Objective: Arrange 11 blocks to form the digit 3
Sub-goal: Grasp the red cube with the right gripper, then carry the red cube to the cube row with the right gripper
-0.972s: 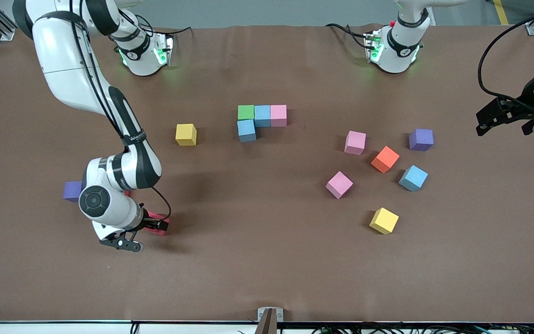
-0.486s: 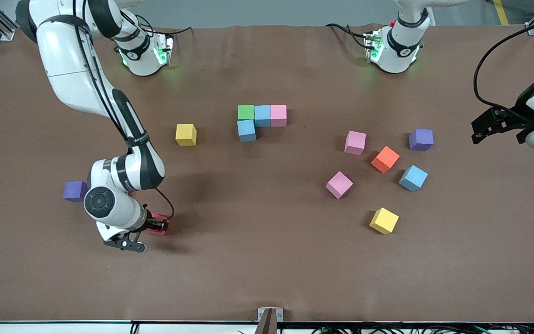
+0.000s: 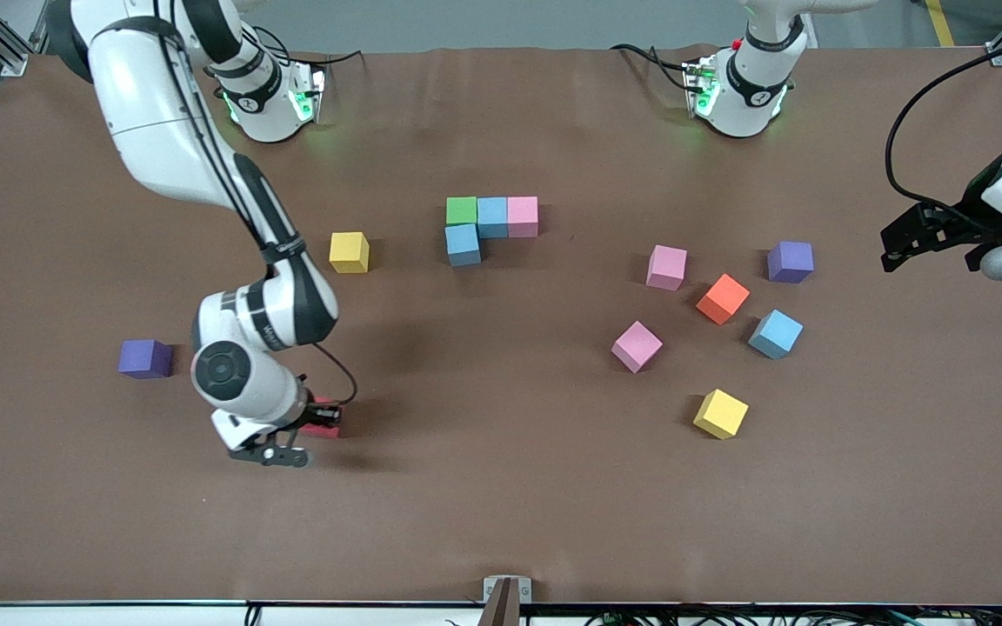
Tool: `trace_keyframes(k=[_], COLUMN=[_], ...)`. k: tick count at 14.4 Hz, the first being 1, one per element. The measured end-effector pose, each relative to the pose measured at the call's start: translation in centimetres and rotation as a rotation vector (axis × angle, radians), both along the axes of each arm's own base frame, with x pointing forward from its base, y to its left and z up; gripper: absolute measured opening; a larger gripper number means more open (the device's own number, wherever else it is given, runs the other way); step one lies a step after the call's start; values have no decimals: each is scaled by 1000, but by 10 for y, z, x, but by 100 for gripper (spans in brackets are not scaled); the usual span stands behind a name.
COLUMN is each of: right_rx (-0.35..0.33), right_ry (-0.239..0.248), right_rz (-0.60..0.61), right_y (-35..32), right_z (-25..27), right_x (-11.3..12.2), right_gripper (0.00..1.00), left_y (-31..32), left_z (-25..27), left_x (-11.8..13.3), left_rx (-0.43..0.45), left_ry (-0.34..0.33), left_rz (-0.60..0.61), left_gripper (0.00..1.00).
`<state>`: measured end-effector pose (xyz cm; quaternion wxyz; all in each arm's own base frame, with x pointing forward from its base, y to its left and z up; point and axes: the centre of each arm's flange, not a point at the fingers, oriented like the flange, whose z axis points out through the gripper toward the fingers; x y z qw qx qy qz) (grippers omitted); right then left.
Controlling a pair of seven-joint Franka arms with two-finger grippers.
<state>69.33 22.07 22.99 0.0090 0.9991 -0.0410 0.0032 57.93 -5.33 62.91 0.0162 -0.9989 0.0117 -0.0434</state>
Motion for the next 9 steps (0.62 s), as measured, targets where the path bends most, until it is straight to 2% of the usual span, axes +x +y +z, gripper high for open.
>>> trace_keyframes(k=[4,9], right_rx=[-9,44], right_ry=[80,149], right_rz=[117,193], right_y=[89,178], right_z=[33,39], right_x=[-38,-92], right_gripper=[52,52], left_y=[2,10], left_z=[6,8], left_x=[0,1], left_rx=[-1,-1], left_ry=[-15,-18], left_rz=[2,14], left_gripper=[100,100])
